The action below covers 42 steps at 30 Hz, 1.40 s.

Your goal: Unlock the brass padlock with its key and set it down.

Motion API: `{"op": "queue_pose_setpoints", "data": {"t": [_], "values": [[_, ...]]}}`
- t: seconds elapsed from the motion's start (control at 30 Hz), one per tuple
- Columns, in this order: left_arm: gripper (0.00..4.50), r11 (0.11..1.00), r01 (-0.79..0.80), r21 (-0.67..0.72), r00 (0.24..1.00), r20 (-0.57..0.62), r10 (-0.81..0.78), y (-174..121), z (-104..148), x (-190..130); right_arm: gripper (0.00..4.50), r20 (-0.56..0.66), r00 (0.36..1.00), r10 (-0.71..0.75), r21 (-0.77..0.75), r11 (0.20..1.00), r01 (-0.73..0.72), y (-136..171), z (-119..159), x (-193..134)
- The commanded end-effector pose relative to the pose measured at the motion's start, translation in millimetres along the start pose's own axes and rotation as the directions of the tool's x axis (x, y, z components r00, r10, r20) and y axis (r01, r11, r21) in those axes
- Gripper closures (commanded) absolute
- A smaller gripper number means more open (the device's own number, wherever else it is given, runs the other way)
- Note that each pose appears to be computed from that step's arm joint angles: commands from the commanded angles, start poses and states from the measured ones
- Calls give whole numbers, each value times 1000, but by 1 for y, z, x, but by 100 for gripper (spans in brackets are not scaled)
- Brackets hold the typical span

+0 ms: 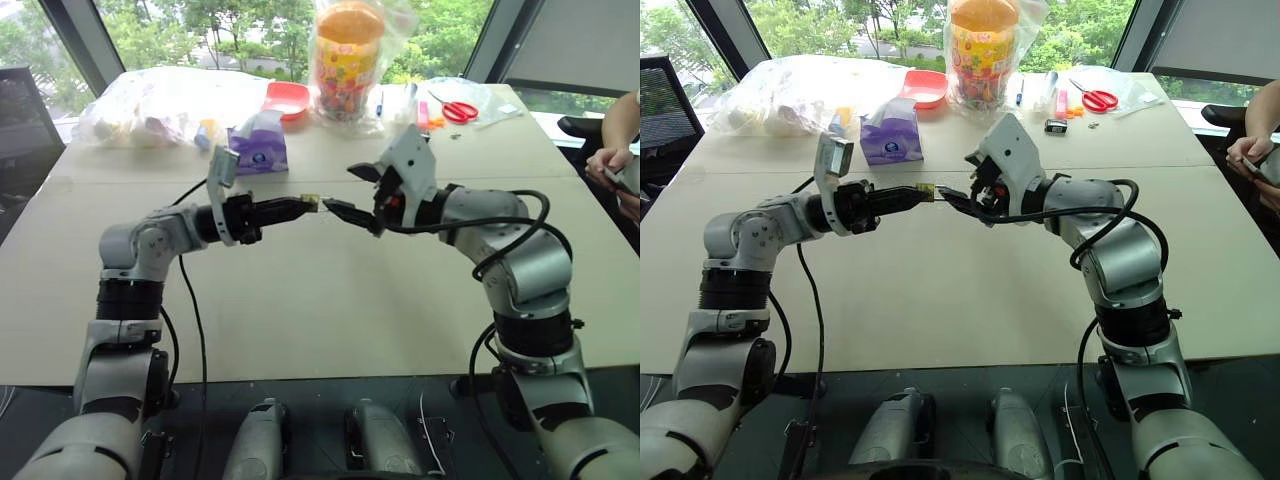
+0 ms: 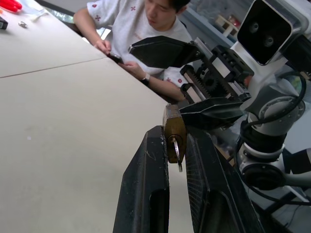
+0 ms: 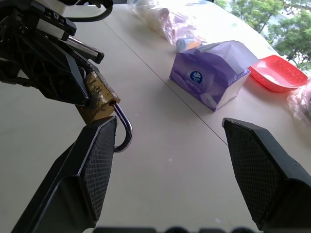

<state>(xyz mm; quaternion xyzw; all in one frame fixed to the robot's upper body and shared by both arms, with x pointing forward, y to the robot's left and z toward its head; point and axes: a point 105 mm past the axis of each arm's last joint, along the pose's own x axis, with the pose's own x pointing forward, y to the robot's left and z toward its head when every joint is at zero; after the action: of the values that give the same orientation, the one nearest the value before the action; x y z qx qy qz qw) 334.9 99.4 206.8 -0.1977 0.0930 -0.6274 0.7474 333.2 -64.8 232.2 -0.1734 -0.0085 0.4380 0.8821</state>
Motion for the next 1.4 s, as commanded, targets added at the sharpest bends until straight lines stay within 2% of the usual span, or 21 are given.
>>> {"op": "queue_pose_setpoints", "data": {"t": [0.03,0.17,0.3,0.43,1.1,1.4], "values": [[450,996,69,57,997,12,-70,-17,15,2,92,16,1000,15,-18,1000,-15,1,4,-1],[450,993,91,79,995,-44,-88,-21,10,1,92,16,999,37,16,999,-37,2,3,-1],[450,996,52,79,996,-72,-46,-12,5,-6,92,50,997,54,74,996,-58,1,9,-4],[450,996,38,77,997,-63,-33,-8,5,-8,92,60,993,105,91,990,-110,8,10,-10],[450,992,101,77,994,-56,-97,-22,8,-4,92,6,996,87,141,986,-87,6,-8,-6],[450,990,113,83,993,-50,-109,-24,11,-4,92,-25,981,194,236,955,-182,19,-21,-6]]}}
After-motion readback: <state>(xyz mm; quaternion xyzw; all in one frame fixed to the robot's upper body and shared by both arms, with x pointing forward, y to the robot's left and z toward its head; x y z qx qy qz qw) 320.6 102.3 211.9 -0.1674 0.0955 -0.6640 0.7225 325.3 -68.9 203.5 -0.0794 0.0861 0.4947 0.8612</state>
